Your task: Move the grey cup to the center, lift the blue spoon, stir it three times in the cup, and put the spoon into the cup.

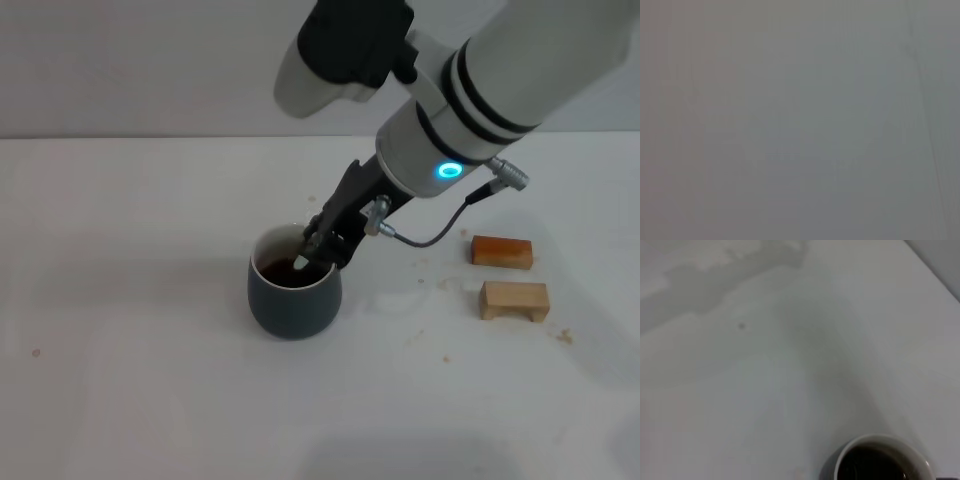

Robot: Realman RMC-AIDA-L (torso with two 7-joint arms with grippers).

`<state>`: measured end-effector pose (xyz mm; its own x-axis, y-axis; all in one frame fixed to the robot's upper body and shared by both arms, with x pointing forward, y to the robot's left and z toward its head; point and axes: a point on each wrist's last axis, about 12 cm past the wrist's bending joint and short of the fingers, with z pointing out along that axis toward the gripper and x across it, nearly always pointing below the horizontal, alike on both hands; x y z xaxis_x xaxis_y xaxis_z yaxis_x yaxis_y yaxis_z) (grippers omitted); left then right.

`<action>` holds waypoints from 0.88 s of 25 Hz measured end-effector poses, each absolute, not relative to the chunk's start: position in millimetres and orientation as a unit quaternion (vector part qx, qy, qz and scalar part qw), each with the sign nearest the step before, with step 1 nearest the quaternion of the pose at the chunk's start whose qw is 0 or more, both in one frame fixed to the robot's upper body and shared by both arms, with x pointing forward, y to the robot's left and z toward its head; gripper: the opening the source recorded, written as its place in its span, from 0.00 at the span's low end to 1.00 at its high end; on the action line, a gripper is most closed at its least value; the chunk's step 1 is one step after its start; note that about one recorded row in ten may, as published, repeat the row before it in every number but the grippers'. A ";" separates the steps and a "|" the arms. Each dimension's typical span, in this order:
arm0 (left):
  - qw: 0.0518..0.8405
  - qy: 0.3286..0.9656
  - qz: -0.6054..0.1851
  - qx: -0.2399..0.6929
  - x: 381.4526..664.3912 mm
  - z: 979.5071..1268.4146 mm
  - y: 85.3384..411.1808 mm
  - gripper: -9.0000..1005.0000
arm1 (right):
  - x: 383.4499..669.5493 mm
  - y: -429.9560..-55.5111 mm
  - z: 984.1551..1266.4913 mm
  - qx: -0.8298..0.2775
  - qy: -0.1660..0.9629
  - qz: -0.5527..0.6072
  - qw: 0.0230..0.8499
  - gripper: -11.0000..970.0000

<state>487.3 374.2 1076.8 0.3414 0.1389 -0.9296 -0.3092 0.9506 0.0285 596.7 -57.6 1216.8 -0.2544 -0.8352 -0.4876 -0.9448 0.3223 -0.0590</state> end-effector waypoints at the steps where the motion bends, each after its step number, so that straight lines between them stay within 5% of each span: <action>1: 0.815 0.557 0.137 -0.076 487.3 1076.8 374.2 0.01 | 596.7 -57.6 1216.8 -0.569 0.782 0.124 0.222 0.14; 5: 0.818 0.552 0.140 -0.076 484.9 1077.4 375.5 0.01 | 593.9 -54.2 1211.9 -0.579 0.776 0.106 0.227 0.14; 13: 0.819 0.551 0.140 -0.076 484.7 1077.9 375.7 0.01 | 596.9 -56.4 1214.4 -0.569 0.772 0.101 0.264 0.33; 22: 0.817 0.555 0.138 -0.072 488.0 1076.8 373.9 0.01 | 603.4 -97.6 1240.2 -0.489 0.705 0.027 0.513 0.43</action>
<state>488.0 373.9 1076.8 0.3459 0.1452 -0.9270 -0.3052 0.9516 0.0352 603.4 -97.6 1240.2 0.0052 -0.6615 -0.7499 -0.7165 0.5206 -0.4643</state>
